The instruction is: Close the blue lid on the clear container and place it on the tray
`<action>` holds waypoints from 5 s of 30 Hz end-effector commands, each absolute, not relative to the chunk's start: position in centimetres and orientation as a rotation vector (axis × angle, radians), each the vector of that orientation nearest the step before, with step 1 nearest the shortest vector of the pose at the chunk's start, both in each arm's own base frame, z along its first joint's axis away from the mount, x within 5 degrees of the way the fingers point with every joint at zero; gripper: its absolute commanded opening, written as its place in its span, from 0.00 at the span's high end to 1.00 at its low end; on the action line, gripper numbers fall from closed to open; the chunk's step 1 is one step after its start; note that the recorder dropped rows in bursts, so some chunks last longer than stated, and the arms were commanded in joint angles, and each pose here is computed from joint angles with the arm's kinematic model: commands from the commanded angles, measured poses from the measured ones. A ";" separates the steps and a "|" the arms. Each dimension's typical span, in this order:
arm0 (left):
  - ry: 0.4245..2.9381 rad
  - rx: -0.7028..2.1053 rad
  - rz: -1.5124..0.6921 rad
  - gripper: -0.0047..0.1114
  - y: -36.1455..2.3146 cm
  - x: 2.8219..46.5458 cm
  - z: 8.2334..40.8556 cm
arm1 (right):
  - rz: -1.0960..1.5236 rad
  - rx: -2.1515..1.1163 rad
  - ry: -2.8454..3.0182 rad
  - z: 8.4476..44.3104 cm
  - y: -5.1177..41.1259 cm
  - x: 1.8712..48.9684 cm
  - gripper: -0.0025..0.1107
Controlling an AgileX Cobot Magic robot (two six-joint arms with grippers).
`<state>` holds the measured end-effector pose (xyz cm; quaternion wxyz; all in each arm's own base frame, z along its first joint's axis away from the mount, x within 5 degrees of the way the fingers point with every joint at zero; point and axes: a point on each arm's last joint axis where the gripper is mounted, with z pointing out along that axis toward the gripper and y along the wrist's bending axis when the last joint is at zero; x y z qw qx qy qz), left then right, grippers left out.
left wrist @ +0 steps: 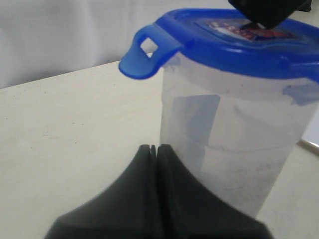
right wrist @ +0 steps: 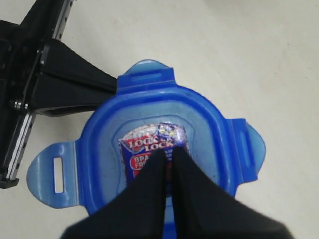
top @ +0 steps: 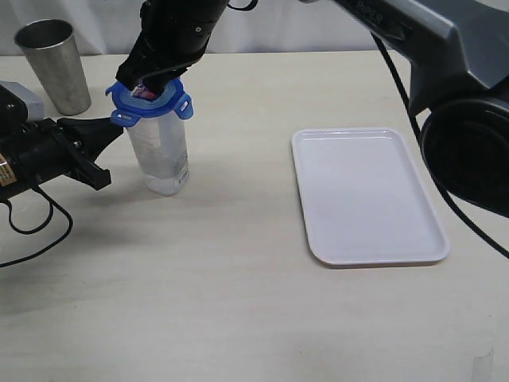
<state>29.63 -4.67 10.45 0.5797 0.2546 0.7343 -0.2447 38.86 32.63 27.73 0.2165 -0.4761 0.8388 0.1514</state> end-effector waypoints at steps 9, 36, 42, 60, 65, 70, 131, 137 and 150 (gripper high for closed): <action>1.704 0.582 -0.579 0.96 -4.8 29.8 10.6 | 0.376 -1.350 2.364 25.7 32.6 39.4 0.94; 1.636 0.791 -0.636 0.17 -7.8 29.9 10.2 | 0.367 -1.350 2.360 25.9 32.5 39.4 0.94; 1.655 0.791 -0.663 0.17 -8.5 30.3 8.8 | 0.367 -1.350 2.360 25.9 32.5 39.4 0.94; 1.644 0.800 -0.725 0.52 -10.9 32.7 6.9 | 0.373 -1.344 2.363 26.0 32.5 39.4 0.94; 1.673 0.755 -0.766 0.94 -10.9 32.7 6.9 | 0.373 -1.347 2.359 26.1 32.5 39.4 0.94; 1.683 0.737 -0.778 0.96 -10.8 32.7 6.9 | 0.365 -1.393 2.289 27.6 32.3 39.0 0.79; 1.627 0.841 -0.720 0.96 -10.9 32.5 6.9 | -0.051 -1.863 2.132 24.3 35.7 32.9 0.65; 1.627 0.841 -0.720 0.96 -10.9 32.5 6.9 | -0.160 -1.830 2.133 22.9 35.7 33.9 0.65; 1.627 0.841 -0.720 0.96 -10.9 32.5 6.9 | -0.443 -2.014 1.997 20.2 36.3 33.0 0.65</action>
